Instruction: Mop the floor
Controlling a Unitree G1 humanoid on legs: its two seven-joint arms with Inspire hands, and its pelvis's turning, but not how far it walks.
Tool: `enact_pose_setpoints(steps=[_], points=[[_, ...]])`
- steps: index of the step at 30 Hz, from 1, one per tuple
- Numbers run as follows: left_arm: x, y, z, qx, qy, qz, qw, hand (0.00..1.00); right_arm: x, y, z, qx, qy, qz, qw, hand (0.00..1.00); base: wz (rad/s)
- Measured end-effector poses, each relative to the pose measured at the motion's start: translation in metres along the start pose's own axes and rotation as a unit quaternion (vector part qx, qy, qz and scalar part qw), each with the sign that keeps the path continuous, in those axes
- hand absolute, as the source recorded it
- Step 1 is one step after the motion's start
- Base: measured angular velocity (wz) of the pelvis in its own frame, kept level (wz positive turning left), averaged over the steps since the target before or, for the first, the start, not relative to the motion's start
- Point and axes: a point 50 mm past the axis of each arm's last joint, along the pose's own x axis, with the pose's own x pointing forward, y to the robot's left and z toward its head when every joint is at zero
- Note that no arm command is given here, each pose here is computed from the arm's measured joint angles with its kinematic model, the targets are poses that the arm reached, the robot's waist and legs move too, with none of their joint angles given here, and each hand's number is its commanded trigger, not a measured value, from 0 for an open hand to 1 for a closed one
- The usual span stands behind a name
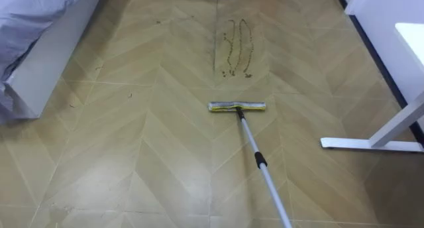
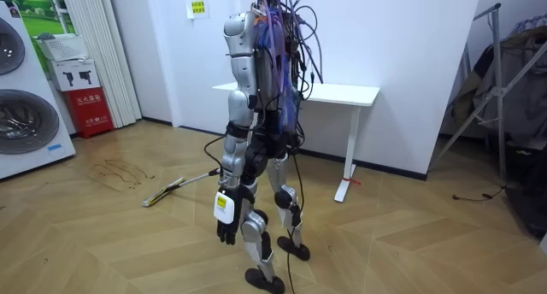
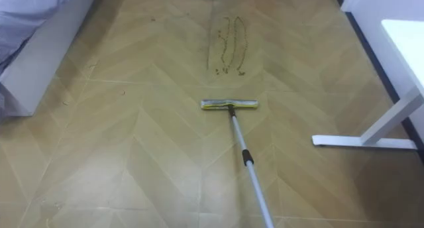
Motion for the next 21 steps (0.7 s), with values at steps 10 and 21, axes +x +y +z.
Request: enact_pose_setpoints(steps=[10,21], points=[[0.000,0.002,0.014,-0.002,-0.019,0.001,1.000,0.00,0.000,-0.002,0.007,0.023,-0.010,-0.012,1.000,1.00,0.05],[0.001,0.000,0.017,-0.019,-0.009,-0.008,1.000,0.00,-0.001,-0.011,0.010,0.057,-0.001,-0.021,0.998,1.00,0.07]])
